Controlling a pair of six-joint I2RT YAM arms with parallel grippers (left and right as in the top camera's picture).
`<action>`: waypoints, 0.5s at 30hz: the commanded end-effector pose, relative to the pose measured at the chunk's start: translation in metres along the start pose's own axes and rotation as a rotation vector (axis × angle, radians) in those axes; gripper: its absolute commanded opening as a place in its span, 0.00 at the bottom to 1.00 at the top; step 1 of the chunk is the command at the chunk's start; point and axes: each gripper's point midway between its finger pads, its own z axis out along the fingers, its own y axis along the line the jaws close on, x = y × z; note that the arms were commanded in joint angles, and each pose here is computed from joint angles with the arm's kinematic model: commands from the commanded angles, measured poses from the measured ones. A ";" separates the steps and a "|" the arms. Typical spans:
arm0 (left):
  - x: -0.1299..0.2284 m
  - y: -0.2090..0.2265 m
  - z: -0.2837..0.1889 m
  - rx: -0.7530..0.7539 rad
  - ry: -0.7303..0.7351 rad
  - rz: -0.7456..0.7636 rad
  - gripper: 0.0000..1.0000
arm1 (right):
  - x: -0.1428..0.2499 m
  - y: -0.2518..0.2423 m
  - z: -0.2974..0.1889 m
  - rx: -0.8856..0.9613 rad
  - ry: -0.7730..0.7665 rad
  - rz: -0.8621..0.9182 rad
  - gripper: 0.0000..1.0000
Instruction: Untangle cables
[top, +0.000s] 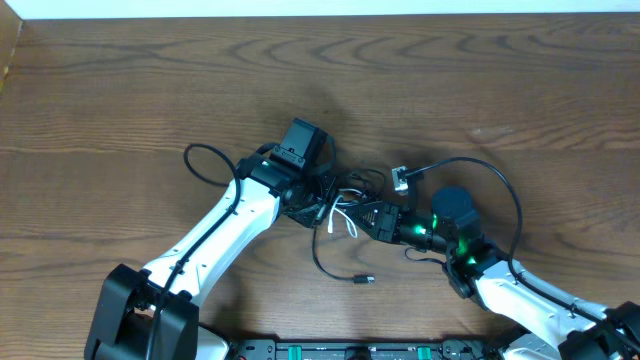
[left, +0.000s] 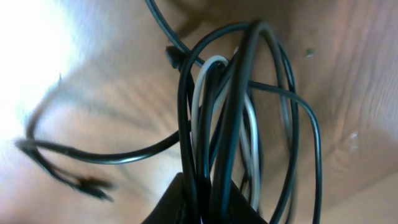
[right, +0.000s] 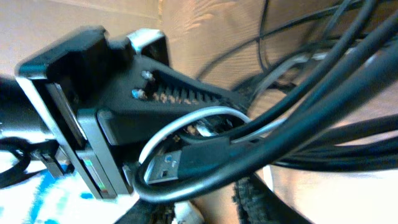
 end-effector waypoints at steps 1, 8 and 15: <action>-0.016 -0.014 0.000 0.036 -0.107 0.412 0.13 | -0.010 -0.006 -0.011 0.048 -0.034 -0.175 0.30; 0.001 -0.047 -0.004 0.187 -0.046 0.511 0.13 | 0.024 0.027 -0.026 -0.106 0.141 -0.268 0.62; 0.010 -0.045 -0.004 0.194 0.017 0.447 0.10 | 0.015 0.038 -0.031 -0.113 0.081 -0.304 0.61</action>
